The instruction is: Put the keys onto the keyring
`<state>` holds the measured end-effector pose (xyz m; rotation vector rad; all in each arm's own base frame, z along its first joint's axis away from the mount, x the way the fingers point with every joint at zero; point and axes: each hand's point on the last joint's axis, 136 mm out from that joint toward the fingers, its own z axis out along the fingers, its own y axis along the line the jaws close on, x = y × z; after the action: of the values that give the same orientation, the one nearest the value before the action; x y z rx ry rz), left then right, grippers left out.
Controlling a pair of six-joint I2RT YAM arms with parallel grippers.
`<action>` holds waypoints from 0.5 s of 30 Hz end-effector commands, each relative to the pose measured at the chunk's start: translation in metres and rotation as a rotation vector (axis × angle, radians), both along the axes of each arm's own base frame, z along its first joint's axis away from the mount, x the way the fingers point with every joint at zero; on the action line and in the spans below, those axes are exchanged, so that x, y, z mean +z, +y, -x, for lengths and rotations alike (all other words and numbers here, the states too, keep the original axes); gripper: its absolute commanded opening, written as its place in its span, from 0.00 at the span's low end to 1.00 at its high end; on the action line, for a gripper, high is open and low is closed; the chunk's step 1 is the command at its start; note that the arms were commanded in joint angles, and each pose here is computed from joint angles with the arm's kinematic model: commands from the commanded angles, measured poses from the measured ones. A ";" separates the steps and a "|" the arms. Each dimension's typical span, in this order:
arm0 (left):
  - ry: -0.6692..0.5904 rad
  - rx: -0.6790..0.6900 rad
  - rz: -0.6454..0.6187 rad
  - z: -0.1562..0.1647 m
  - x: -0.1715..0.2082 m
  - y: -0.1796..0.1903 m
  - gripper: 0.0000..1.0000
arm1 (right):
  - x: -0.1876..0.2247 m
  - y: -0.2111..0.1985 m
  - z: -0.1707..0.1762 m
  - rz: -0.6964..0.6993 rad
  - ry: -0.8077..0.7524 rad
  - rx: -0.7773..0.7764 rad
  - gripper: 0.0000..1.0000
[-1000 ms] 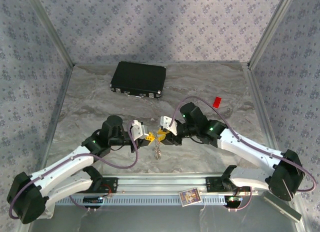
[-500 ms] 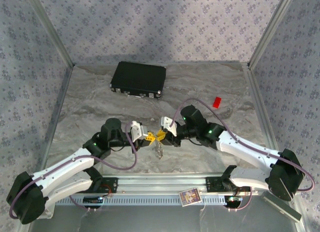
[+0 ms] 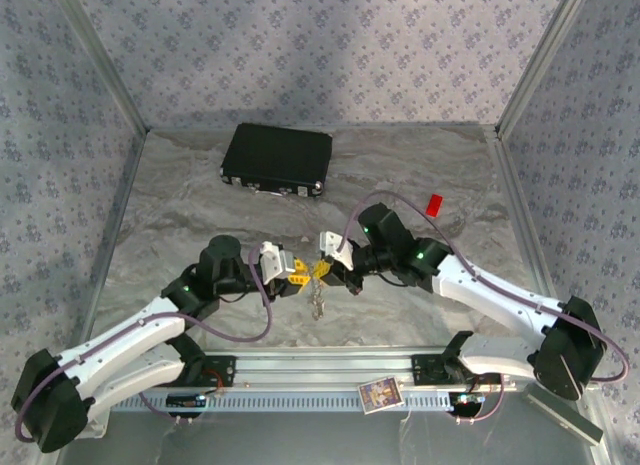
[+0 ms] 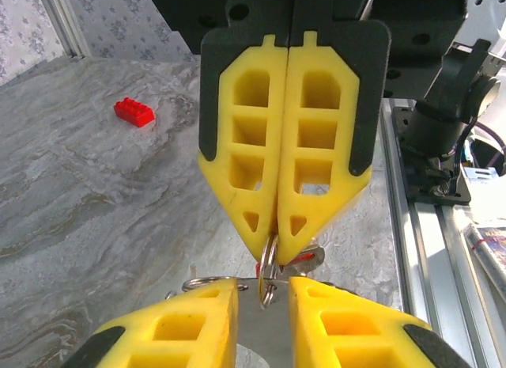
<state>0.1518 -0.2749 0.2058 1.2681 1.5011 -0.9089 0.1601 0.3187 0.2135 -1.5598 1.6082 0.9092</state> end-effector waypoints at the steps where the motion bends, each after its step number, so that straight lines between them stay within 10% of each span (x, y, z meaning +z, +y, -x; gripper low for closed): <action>1: -0.043 -0.018 -0.039 0.002 0.009 0.001 0.22 | 0.006 -0.004 0.002 0.057 -0.033 0.041 0.00; 15: -0.071 -0.035 -0.044 0.001 0.015 -0.003 0.19 | 0.011 0.003 0.000 0.171 -0.122 0.087 0.00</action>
<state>0.1516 -0.2737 0.2051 1.3336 1.5078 -0.8511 0.1595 0.3207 0.2168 -1.7481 1.6040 0.7580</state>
